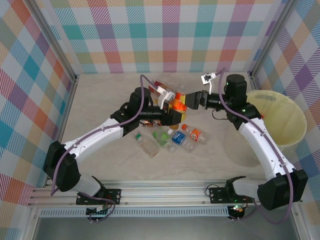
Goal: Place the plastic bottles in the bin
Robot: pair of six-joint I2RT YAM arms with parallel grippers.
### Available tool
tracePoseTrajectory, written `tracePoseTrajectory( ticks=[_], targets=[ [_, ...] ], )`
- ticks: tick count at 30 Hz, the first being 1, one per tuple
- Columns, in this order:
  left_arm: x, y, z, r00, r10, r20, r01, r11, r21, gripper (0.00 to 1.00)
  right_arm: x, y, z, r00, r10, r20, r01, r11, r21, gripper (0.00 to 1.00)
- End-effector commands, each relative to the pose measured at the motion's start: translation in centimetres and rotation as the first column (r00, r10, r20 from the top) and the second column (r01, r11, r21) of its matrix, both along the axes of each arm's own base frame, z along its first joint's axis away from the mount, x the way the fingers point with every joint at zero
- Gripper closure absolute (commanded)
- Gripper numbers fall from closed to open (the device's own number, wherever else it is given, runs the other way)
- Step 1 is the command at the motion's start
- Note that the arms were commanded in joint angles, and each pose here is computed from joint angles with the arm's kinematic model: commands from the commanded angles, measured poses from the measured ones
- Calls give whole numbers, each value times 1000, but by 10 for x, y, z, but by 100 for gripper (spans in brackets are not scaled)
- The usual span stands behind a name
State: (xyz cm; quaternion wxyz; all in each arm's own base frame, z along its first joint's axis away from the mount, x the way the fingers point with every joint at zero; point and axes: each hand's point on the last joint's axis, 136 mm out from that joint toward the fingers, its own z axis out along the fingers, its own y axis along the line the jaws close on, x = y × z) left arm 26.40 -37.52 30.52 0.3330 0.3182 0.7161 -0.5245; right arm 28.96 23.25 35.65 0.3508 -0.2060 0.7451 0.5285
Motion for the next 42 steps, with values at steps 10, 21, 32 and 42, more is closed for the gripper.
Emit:
tracePoseTrajectory(
  ticks=[10,21,32,42],
  targets=[
    [-10,-15,27,995,-86,41,89,992,-86,63,-4,12,21,994,30,108,-32,999,11,25],
    [5,-15,13,1000,-15,13,16,999,-31,54,12,-5,11,986,-142,87,147,988,-47,54],
    [45,6,-16,969,246,-2,-243,960,135,0,43,-66,6,846,-502,179,531,825,-194,63],
    [73,46,-31,860,505,70,-508,836,210,0,23,-136,68,596,-655,464,785,596,-166,65]
  ],
)
